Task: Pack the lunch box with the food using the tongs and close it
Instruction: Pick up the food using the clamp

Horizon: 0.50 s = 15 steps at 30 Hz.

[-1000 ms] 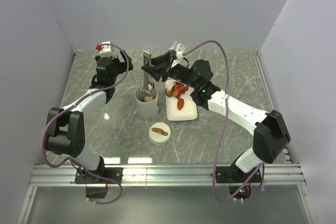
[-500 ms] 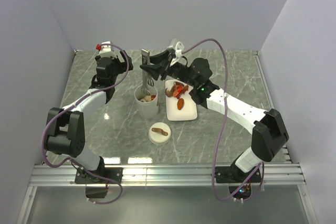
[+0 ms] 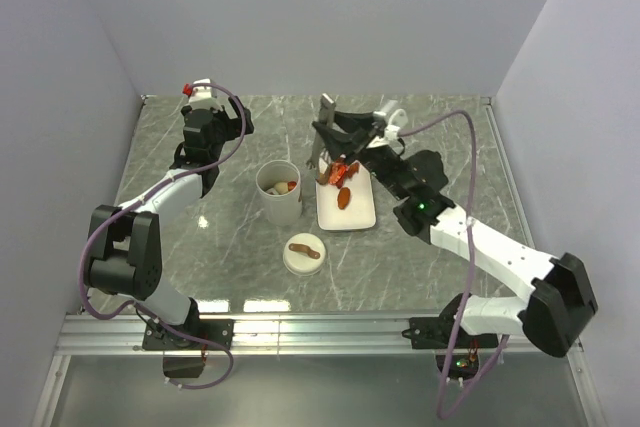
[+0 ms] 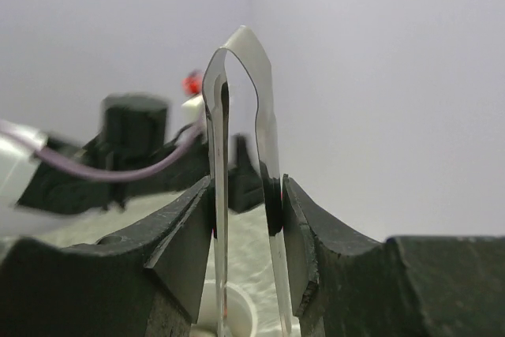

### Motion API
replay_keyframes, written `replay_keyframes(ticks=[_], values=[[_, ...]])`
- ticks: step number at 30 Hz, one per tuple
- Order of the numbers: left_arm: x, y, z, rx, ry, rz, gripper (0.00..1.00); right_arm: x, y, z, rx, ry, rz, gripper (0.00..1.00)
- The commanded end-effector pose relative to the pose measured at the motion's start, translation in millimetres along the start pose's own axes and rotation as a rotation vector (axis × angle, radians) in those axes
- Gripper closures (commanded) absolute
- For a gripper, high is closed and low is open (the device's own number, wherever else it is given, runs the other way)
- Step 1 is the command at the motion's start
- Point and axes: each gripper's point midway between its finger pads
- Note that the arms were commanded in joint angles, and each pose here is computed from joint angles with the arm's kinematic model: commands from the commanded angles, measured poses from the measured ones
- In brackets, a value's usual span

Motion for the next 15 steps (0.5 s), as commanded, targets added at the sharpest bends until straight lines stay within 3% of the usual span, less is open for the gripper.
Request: replay_keyframes(ticks=[1, 6, 15], values=[[-2, -12, -22, 0.003, -0.055, 0.026, 0.01, 16, -43, -26, 0.038, -0.069, 0.238, 0.55], [-2, -13, -23, 0.005, -0.055, 0.032, 0.01, 30, -74, 21, -0.006, 0.043, 0.454, 0.55], [-2, -13, -22, 0.006, -0.053, 0.032, 0.01, 40, -97, 96, -0.057, 0.177, 0.662, 0.55]])
Point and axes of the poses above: each gripper's point midway between its finger pads, its own x axis back along the fingers, its own y axis along the line the jaws close on, z = x × y, and after that the axes turned 9 degrees about x, right-handed
